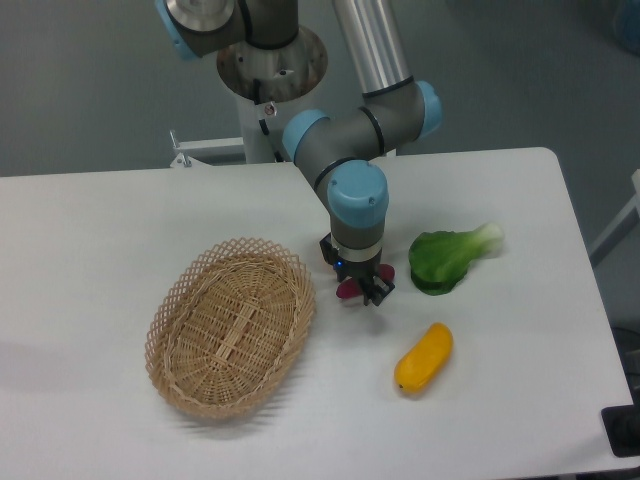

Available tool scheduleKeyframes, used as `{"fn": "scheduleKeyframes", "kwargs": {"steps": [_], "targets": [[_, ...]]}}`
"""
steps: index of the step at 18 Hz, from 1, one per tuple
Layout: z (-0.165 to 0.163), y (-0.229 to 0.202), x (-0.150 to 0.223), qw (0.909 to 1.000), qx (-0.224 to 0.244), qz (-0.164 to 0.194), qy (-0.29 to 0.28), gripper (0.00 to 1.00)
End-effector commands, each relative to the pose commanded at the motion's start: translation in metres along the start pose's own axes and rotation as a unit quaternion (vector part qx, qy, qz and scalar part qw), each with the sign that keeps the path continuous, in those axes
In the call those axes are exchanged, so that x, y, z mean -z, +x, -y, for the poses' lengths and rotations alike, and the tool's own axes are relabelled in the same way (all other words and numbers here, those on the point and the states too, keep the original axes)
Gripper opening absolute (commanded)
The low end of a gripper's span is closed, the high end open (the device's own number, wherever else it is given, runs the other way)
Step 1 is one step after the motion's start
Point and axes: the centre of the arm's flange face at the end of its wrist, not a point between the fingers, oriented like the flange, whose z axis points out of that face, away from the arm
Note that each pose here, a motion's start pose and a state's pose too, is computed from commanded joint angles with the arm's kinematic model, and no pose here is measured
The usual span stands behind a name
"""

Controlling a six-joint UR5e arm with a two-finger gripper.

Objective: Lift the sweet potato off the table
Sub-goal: 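Lower the gripper onto the purple sweet potato and close on it, then lift the grasped sweet potato up off the table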

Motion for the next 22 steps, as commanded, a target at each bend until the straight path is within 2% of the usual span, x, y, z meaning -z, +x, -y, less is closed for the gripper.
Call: {"fn": "scheduleKeyframes", "kwargs": {"steps": [5, 13, 18, 22], "targets": [[0.004, -0.016, 0.023, 0.9996, 0.001, 0.025, 0.01, 0.25], [0.001, -0.061, 0.124, 0.9922, 0.019, 0.11, 0.056, 0.25], [-0.035, -0.086, 0.166, 0.9912, 0.045, 0.11, 0.057, 0.25], [-0.065, -0.1, 0.201, 0.9895, 0.066, 0.1, 0.081, 0.25]]}}
